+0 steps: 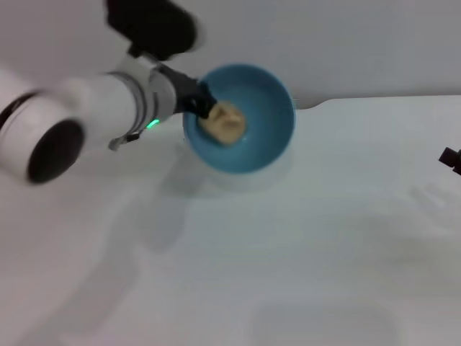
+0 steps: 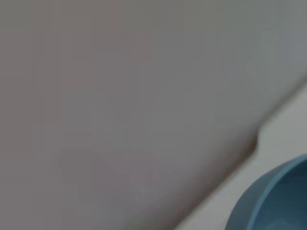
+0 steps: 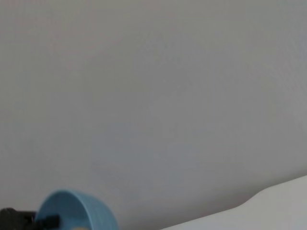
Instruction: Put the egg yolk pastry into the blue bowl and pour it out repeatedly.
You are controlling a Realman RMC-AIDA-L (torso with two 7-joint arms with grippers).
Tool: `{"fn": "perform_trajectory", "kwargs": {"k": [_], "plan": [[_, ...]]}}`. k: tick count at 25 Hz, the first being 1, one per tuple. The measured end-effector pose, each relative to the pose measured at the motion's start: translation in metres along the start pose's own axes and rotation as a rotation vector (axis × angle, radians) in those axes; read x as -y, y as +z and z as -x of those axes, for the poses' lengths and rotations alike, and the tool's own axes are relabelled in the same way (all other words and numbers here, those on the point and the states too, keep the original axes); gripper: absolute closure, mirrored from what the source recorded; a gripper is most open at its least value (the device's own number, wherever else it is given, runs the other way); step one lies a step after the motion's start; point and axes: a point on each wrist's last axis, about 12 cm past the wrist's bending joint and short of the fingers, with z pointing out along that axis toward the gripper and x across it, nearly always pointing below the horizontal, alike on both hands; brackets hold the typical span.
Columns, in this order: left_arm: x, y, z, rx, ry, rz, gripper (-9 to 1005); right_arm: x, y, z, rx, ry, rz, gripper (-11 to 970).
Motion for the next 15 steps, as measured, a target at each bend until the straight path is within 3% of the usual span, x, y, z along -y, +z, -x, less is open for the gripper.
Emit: {"fn": "perform_trajectory", "kwargs": {"k": [2,7,11,15], "plan": [[-0.006,-0.004,-0.010,0.102,-0.022,0.028,982,0.000,-0.001,-0.001,0.000,0.000,-0.002,498],[-0.011,-0.015,-0.039,0.217,-0.037,0.082,982,0.001,-0.001,-0.001,-0.001,0.001,-0.010,495],[-0.002,-0.023,-0.056,0.292,-0.004,0.095,983,0.002,0.001,0.002,-0.001,-0.006,-0.013,493],[0.021,-0.034,-0.072,0.410,0.111,0.103,983,0.002,0.004,0.003,-0.003,-0.010,-0.018,491]]}}
